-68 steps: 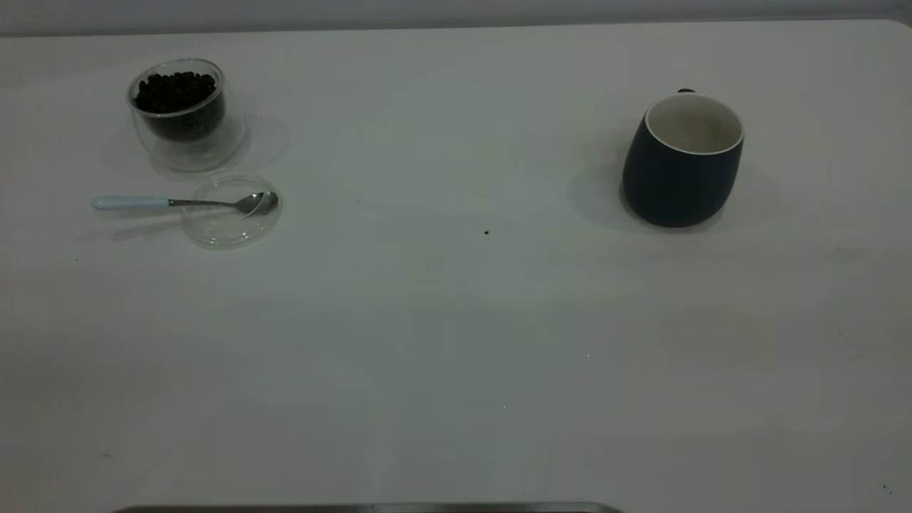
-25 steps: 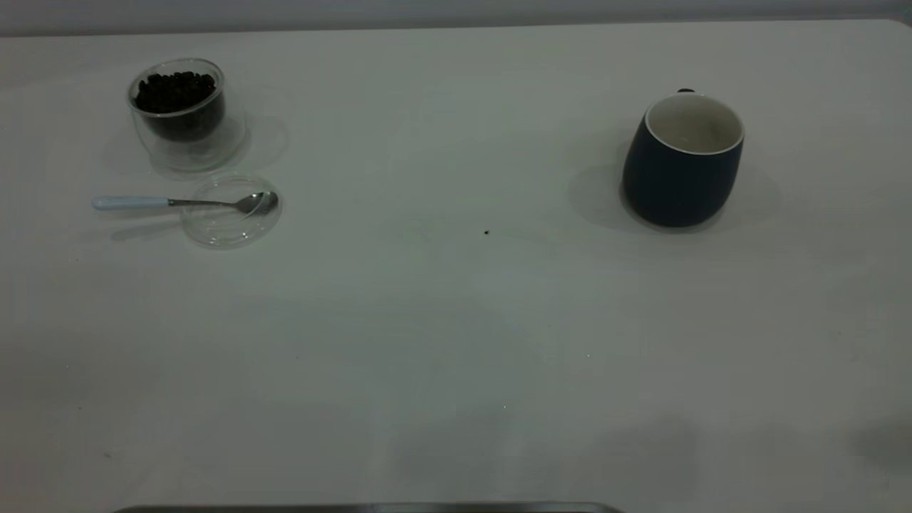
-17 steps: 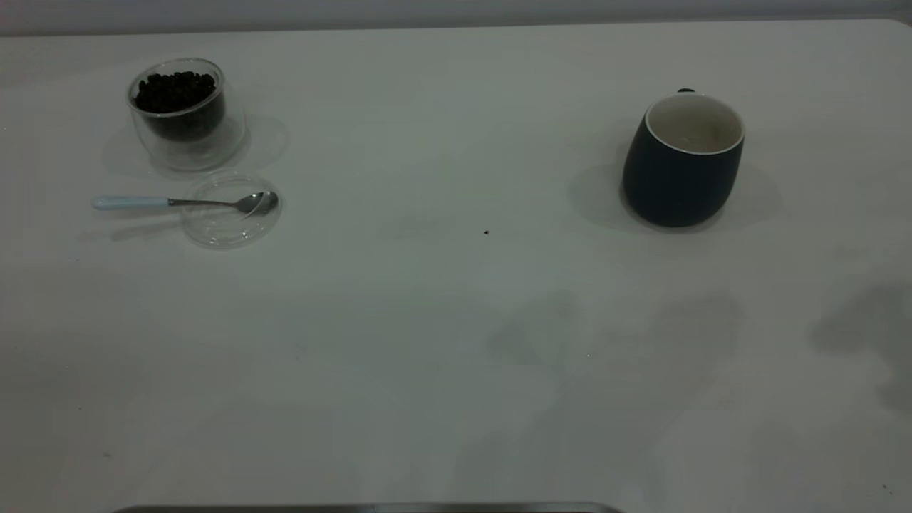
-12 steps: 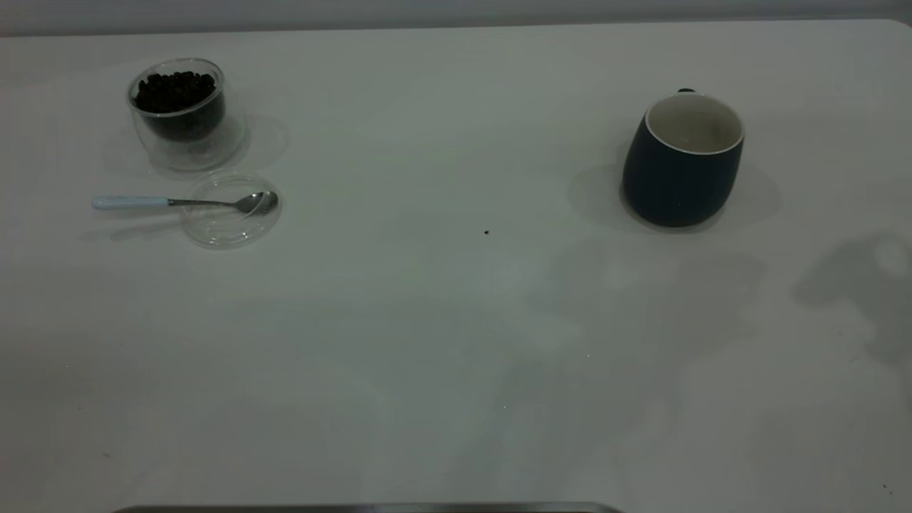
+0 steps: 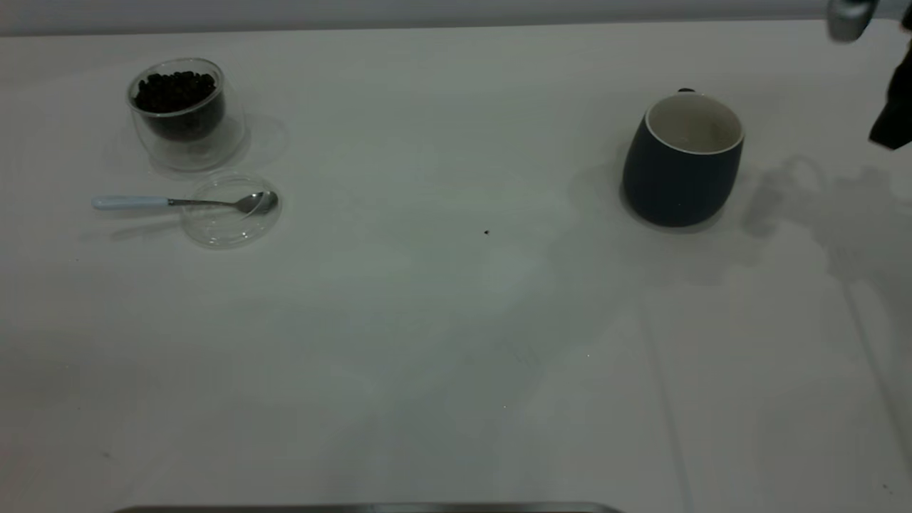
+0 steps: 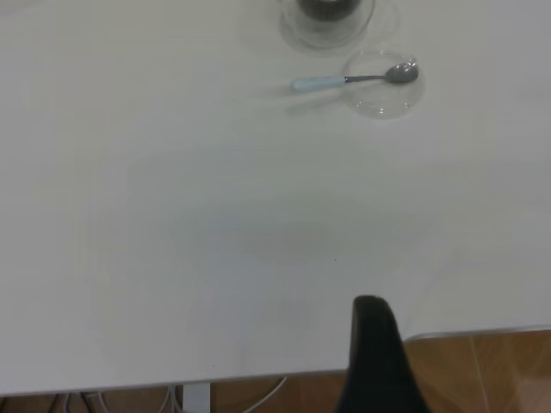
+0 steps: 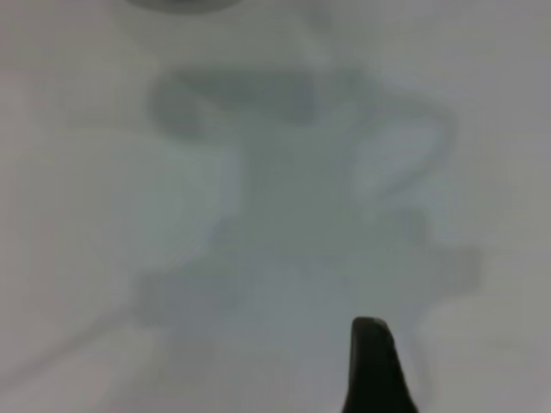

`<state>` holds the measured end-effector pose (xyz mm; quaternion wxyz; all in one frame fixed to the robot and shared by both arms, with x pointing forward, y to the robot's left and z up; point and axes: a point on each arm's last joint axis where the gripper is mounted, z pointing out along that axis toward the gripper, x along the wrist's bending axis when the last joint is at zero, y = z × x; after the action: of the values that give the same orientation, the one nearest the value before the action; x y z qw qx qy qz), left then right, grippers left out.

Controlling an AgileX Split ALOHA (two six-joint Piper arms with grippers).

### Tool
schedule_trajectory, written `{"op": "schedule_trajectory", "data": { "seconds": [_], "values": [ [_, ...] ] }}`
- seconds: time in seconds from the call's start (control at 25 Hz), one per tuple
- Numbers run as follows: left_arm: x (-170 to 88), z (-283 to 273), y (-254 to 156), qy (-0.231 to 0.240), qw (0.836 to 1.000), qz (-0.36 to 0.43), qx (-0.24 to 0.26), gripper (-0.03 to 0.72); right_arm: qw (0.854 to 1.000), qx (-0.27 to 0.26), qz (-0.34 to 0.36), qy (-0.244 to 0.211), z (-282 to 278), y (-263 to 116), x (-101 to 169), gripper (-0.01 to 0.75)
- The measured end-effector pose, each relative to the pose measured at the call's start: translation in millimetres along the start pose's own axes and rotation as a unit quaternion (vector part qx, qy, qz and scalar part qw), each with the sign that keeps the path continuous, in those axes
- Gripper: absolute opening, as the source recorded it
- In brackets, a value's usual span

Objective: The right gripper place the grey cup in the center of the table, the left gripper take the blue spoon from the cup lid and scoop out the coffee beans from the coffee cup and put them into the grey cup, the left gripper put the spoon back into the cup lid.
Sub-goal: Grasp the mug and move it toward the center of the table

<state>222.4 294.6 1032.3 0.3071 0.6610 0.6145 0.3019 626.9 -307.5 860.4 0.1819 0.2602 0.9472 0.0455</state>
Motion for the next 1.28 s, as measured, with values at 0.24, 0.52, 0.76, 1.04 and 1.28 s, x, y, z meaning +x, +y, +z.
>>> {"op": "schedule_trajectory", "data": {
  "seconds": [0.24,0.52,0.76,1.04,1.28],
  "values": [
    [0,0,0,0.000,1.000,0.000,0.000,0.569,0.998,0.015,-0.060,0.022,42,15,-6,0.459],
    [0,0,0,0.000,1.000,0.000,0.000,0.569,0.989,0.007,-0.142,0.028,63,45,1,0.459],
    [0,0,0,0.000,1.000,0.000,0.000,0.569,0.982,-0.007,-0.183,0.039,59,79,21,0.459],
    [0,0,0,0.000,1.000,0.000,0.000,0.569,0.980,-0.051,-0.181,0.065,53,129,68,0.459],
    [0,0,0,0.000,1.000,0.000,0.000,0.569,0.980,-0.097,-0.163,0.067,46,164,100,0.459]
  ]
}}
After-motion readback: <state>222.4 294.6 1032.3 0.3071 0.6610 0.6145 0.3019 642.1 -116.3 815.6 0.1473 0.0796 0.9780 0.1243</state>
